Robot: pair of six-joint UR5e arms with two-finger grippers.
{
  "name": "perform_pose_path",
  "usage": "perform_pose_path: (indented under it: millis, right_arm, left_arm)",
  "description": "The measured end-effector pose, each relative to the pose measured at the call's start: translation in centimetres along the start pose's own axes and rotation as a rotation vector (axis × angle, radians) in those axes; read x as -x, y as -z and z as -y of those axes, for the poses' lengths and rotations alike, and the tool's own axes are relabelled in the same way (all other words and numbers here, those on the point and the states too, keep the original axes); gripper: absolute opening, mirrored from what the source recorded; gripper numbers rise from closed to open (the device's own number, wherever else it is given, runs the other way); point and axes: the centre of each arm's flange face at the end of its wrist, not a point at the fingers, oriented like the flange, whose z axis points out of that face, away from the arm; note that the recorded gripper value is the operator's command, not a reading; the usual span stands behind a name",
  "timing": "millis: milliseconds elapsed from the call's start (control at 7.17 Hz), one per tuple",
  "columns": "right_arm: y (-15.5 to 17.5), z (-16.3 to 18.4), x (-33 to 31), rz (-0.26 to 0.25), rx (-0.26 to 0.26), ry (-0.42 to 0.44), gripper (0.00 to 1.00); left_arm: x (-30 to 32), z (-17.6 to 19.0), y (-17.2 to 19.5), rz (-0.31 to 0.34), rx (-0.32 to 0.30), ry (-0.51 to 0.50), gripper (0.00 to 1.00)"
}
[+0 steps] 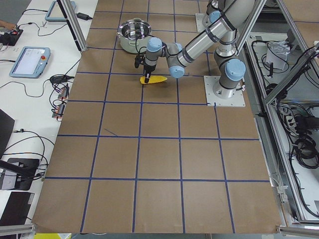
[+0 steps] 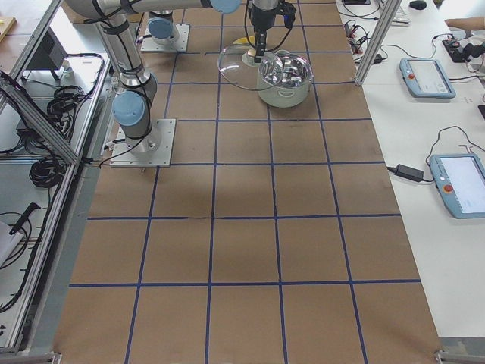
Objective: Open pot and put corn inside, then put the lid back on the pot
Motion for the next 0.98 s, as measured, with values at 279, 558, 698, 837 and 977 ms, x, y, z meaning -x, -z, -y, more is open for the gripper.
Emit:
perform_pose_path:
  millis: [279,558,698,837,977]
  right_arm:
    - [0.0,-0.2,-0.1,-0.019,-0.004,0.008,0.31]
    - [-0.1,-0.2,-0.1,-0.024,-0.016,0.011,0.31]
    - [-0.1,-0.3,-0.1,-0.025,-0.020,0.011,0.31]
    - [-0.1,-0.3,-0.1,-0.025,-0.022,0.011,0.31]
    - [-0.1,-0.3,0.0,-0.025,-0.024,0.010,0.31]
  left_arm:
    - [-0.1,0.7,2.1,0.030,-0.009,0.035,0.07]
    - [-2.7,3.6,8.9,0.064,0.045,0.138,0.04]
    - [-5.4,5.8,13.6,0.088,0.078,0.170,0.03]
    - [-8.3,7.7,18.0,0.099,0.100,0.203,0.03]
    - [-11.1,9.1,21.1,0.079,0.113,0.255,0.03]
